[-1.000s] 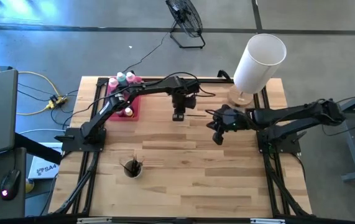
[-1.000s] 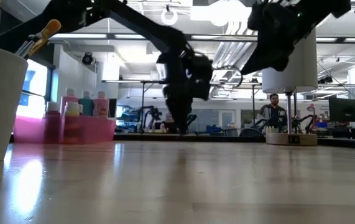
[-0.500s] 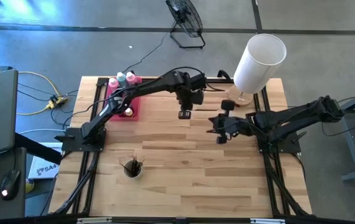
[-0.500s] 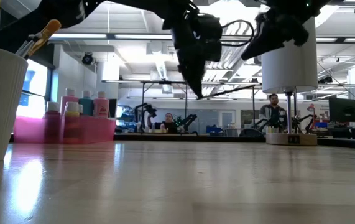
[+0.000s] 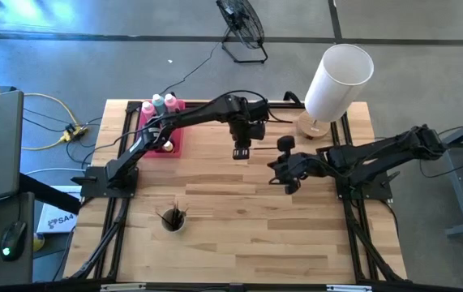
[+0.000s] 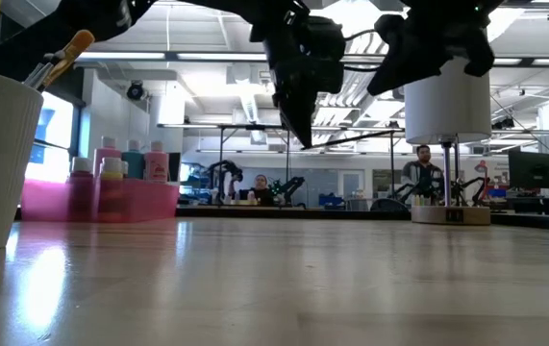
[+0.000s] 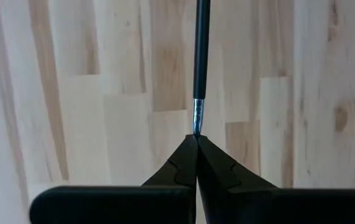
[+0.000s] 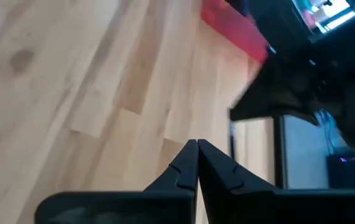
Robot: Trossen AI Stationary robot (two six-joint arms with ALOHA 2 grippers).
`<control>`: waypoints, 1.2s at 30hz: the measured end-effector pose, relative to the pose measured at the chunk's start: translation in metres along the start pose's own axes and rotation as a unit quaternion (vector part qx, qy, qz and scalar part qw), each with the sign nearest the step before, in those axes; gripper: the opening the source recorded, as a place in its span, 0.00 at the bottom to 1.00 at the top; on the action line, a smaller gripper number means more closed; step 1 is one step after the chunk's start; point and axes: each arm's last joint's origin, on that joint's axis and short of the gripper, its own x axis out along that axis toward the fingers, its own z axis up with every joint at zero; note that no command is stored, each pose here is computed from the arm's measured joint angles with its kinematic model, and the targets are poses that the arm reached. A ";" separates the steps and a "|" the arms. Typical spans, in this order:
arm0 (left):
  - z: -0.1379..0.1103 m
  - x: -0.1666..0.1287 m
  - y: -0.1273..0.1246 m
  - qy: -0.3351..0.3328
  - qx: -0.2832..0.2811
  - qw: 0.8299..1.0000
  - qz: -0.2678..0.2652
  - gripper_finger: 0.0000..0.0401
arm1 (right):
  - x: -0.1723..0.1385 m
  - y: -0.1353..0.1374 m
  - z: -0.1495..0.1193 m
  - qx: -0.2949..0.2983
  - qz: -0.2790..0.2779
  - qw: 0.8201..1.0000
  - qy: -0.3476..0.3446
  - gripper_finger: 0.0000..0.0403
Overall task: Pick & Place Paint Supplies
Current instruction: Put the silver paintbrush into the light brown cup
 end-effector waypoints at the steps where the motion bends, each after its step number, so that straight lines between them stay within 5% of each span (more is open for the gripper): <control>1: 0.000 -0.001 0.000 0.000 0.000 1.000 -0.002 0.00 | 0.000 -0.001 0.000 0.002 -0.004 1.000 0.001 0.00; 12: 0.005 0.001 -0.016 -0.007 0.002 1.000 -0.026 0.00 | 0.017 -0.003 -0.018 -0.022 -0.010 0.995 0.099 0.02; 24: 0.005 0.001 -0.018 -0.003 -0.007 1.000 -0.024 0.00 | 0.019 0.014 0.004 -0.123 -0.063 0.989 0.054 0.39; 36: 0.006 0.001 -0.019 -0.010 -0.012 0.999 -0.049 0.00 | 0.031 0.000 -0.011 -0.090 -0.056 0.989 0.101 0.38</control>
